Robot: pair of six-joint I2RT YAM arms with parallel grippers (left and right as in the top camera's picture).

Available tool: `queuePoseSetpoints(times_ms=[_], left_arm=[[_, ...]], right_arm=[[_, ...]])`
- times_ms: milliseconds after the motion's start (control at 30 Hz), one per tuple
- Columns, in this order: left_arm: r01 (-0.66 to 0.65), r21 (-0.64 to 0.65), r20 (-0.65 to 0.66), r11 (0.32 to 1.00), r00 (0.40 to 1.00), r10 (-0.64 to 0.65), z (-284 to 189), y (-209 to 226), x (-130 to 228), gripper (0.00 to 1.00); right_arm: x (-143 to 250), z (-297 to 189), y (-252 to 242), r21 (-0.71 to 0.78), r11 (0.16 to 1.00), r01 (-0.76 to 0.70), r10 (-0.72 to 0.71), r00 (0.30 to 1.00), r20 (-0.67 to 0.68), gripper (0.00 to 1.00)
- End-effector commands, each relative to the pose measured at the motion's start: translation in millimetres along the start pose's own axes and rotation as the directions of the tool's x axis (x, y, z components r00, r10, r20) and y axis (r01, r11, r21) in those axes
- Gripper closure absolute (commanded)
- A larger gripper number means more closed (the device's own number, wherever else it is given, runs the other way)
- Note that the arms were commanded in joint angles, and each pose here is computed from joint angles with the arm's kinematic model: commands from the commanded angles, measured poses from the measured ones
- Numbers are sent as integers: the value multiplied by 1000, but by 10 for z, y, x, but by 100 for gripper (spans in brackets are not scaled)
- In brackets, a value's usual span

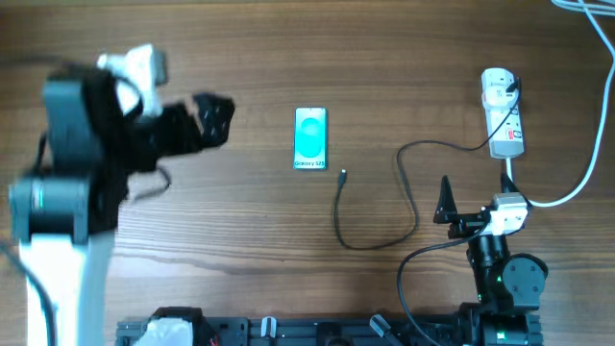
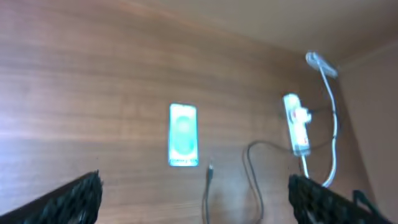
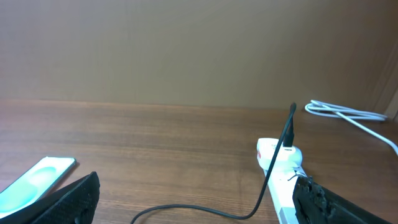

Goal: Plug charger to phone and switch on socket
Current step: 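Move the left gripper over the blue phone and lower onto it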

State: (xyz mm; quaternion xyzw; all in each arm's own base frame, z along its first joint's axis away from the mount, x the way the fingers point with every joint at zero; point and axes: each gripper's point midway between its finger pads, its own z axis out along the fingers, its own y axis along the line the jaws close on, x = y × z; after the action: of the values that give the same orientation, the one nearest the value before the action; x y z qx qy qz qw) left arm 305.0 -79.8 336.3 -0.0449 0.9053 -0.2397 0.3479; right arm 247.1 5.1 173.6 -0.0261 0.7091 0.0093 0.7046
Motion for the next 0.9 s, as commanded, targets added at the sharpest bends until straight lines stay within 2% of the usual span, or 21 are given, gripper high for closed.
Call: queuePoseSetpoints(times_ms=[0, 100, 267, 433, 500, 600, 767, 867], left_arm=[[1, 173, -126, 985, 992, 21, 195, -339, -73, 0], [15, 176, -206, 984, 978, 22, 452, -359, 21, 0], [-129, -90, -425, 988, 902, 79, 970, -254, 650, 1], [-210, -168, -525, 963, 846, 92, 1392, -356, 897, 0], [-261, -253, -551, 931, 830, 83, 1650, -198, 940, 0], [-283, -289, -614, 915, 788, 49, 2029, -19, 1133, 0], [-258, -263, -585, 930, 809, 59, 2562, -6, 1169, 0], [-145, -325, -527, 934, 848, -51, 2712, -6, 1147, 0]], right_arm=[[-18, -3, 11, -5, 1000, 0, 0, 1000, 9, 0], [-18, -3, 12, -5, 1000, 1, 0, 1000, 9, 0], [-18, -3, 12, -5, 1000, 1, 0, 1000, 9, 0], [-18, -3, 12, -5, 1000, 0, 0, 1000, 9, 0], [-18, -3, 12, -5, 1000, 0, 0, 1000, 9, 0], [-18, -3, 11, -5, 1000, 0, 0, 1000, 9, 0], [-18, -3, 12, -5, 1000, 1, 0, 1000, 9, 0], [-18, -3, 12, -5, 1000, 0, 0, 1000, 9, 0]])
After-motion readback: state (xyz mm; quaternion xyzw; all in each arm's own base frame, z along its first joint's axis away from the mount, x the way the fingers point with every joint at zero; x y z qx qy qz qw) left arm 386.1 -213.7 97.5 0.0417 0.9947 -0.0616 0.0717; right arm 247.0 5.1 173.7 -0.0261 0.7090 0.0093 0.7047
